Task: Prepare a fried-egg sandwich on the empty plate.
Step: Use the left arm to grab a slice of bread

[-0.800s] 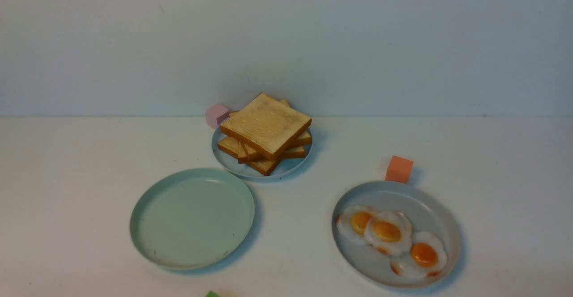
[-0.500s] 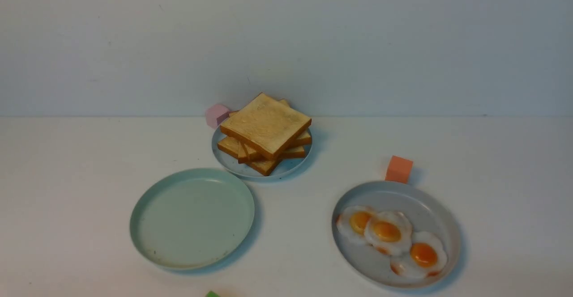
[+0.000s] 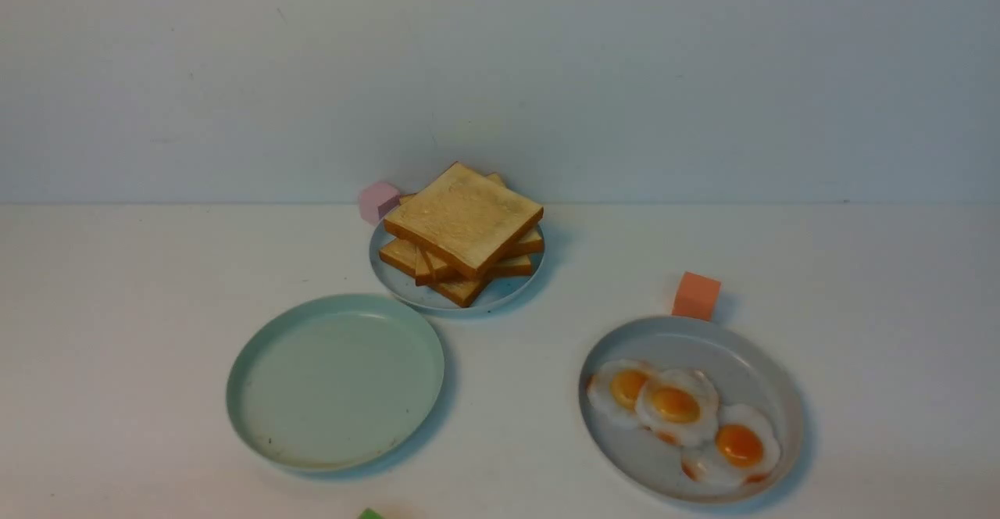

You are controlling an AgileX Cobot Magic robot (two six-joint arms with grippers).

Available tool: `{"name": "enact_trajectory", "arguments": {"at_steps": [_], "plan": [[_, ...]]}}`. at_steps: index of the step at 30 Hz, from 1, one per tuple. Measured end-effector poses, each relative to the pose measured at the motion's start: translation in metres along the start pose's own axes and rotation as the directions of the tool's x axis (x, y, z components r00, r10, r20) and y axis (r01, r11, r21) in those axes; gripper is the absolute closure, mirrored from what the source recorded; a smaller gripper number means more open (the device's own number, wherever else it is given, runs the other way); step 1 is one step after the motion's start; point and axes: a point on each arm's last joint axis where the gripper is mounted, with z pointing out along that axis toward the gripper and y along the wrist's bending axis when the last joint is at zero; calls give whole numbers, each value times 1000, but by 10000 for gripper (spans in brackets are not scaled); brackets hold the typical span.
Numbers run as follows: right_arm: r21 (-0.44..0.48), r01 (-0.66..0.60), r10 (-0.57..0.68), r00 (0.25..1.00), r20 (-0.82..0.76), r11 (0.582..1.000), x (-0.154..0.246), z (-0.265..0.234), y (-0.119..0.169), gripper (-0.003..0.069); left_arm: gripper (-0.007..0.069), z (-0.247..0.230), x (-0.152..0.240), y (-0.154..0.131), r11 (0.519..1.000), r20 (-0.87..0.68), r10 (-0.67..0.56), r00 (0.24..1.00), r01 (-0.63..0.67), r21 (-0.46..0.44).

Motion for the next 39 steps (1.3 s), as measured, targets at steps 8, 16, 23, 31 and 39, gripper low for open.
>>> {"name": "enact_trajectory", "arguments": {"at_steps": [8, 16, 23, 31, 39], "plan": [[0, 0, 0, 1000, 0, 1000, 0, 0, 0, 418, 388, -1, -9, -7, 938, 65, -339, 938, 332, 102], [0, 0, 0, 1000, 0, 1000, 0, 0, 0, 418, 388, -6, -31, -6, 668, 183, -742, 645, 684, 293], [0, 0, 0, 1000, 0, 1000, 0, 0, 0, 418, 514, -19, -65, -26, 824, 139, -530, 837, 469, 318], [0, 0, 0, 1000, 0, 1000, 0, 0, 0, 418, 638, 1, -118, -76, 918, -212, -9, 977, 92, 385], [-65, -211, 215, 975, 53, 975, -4, 1, 4, 418, 638, 47, -152, -109, 911, -381, 192, 904, -20, 412]]}}
